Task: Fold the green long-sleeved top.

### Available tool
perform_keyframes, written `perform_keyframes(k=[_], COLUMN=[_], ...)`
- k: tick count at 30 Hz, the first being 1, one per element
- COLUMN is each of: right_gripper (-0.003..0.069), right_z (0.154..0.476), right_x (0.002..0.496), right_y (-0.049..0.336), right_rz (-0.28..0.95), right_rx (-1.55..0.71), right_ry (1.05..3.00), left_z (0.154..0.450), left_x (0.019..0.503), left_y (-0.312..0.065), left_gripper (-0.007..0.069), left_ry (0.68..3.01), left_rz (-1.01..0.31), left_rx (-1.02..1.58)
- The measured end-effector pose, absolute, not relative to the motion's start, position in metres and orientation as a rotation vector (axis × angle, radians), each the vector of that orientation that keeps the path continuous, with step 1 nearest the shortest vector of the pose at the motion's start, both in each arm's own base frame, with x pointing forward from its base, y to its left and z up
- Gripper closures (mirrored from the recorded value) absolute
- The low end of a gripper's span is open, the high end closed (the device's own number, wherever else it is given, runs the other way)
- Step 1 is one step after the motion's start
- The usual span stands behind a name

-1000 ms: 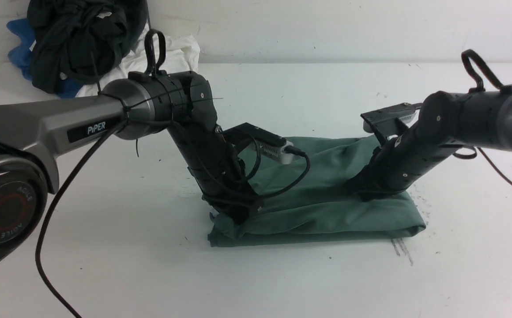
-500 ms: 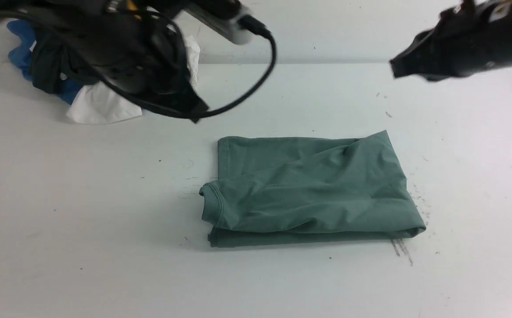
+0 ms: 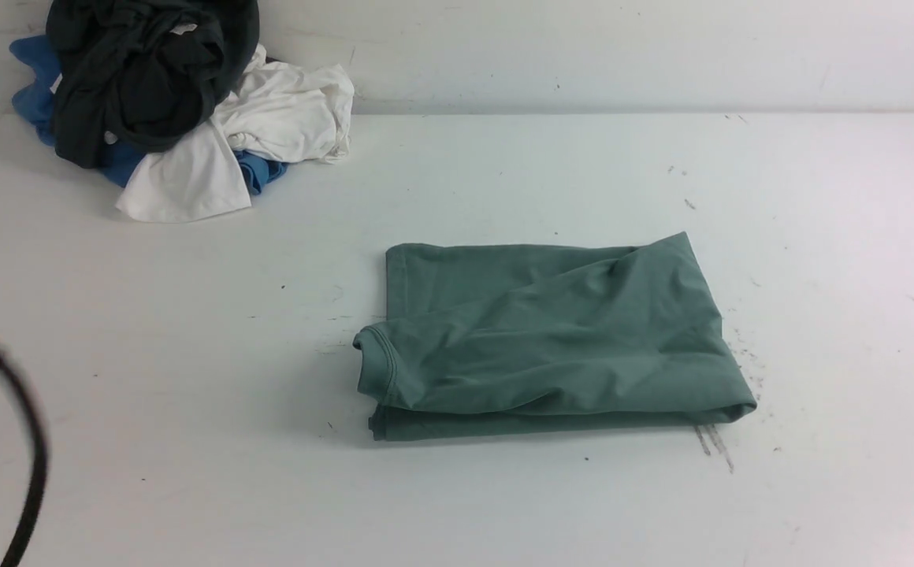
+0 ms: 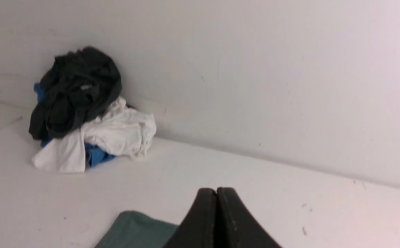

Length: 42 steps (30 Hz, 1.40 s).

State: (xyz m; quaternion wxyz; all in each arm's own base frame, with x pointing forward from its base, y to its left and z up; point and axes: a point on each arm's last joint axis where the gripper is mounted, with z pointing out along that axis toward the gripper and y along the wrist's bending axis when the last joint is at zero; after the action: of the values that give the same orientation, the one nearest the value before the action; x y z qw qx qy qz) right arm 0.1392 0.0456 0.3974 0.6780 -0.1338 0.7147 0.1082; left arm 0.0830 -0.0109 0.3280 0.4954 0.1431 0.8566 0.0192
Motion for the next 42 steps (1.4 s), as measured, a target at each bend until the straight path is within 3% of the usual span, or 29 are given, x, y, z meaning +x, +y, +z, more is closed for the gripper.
perform_keyframes(k=[7,18,38,42], right_gripper=[0.0673,0.0673,0.0673,0.0673], right_z=[0.391,0.398,0.369,0.366], right_x=[0.091,0.062,0.055,0.056], right_y=[0.031,0.023,0.030,0.028], right_rz=[0.237,0.226,0.296,0.241], right_rx=[-0.272,-0.268,-0.396,-0.416], right_ry=[1.458,1.356,1.663,1.671], left_z=[0.313,0.311,0.310,0.310], left_x=[0.043,0.039,0.039,0.039], left_y=[-0.002,-0.002,-0.002,-0.002], left_gripper=[0.0633,0.0633,0.0633,0.0633], left_ry=[1.966,1.982,1.996,1.996], left_rz=[0.053,0.040,0.039,0.039], left_rx=[0.299,0.303,0.304,0.303])
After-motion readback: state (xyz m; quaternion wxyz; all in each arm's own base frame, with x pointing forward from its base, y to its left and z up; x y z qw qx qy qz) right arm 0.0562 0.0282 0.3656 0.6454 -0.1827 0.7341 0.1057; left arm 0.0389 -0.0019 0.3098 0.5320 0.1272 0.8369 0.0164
